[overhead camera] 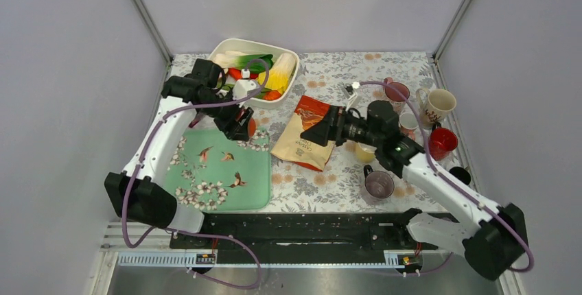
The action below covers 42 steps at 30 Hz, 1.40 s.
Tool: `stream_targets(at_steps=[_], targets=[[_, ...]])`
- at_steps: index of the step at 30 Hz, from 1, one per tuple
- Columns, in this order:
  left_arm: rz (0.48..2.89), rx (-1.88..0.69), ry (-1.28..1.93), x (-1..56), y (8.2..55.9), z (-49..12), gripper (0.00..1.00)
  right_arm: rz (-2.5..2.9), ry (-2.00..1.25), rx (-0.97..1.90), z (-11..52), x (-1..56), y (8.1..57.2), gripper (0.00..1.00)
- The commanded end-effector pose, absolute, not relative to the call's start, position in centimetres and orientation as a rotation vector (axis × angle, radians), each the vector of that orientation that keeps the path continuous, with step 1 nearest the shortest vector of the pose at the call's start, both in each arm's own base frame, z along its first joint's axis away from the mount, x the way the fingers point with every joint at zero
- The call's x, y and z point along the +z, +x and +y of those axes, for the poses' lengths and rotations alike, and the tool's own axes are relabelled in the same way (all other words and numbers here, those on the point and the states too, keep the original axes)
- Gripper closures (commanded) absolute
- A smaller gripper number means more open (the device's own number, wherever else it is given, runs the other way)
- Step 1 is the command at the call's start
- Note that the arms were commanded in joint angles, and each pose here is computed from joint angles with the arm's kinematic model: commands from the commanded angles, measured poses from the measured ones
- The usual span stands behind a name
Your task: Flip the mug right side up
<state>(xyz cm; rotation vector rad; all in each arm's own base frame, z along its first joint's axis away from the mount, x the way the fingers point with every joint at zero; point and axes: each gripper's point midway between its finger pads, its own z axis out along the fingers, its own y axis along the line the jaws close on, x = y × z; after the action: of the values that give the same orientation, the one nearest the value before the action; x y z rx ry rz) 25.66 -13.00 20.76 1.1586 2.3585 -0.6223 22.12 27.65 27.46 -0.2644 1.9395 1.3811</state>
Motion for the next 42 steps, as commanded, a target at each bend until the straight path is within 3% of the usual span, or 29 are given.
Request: stream_targets(at_steps=[1,19,24,28,35,37,40,42], targets=[[2.206,-0.769,1.198,25.7,23.4,-16.1,1.0,1.759,-0.284,1.585,32.5,32.8,22.8,0.04],[2.009,-0.87,1.315,30.9,21.6,-22.1,1.0,1.643,-0.359,1.992,37.6,36.7,19.6,0.14],[1.964,-0.933,1.335,31.8,21.2,-23.1,1.0,1.562,-0.383,2.094,37.7,39.0,18.5,0.33],[1.923,-0.955,1.35,32.5,20.7,-23.3,1.0,1.546,-0.357,2.136,37.7,39.2,18.5,0.6],[1.876,-0.979,1.355,33.3,20.4,-23.6,1.0,1.557,-0.325,2.142,38.0,39.0,19.0,0.68],[1.863,-0.984,1.355,33.6,20.4,-23.7,1.0,1.575,-0.329,2.131,38.2,38.7,19.1,0.76],[1.853,-0.981,1.355,33.8,20.4,-23.8,1.0,1.601,-0.346,2.109,38.4,38.2,19.1,1.0],[1.858,-0.961,1.358,33.6,20.4,-23.5,0.95,1.615,-0.368,2.063,38.2,37.8,19.0,1.0]])
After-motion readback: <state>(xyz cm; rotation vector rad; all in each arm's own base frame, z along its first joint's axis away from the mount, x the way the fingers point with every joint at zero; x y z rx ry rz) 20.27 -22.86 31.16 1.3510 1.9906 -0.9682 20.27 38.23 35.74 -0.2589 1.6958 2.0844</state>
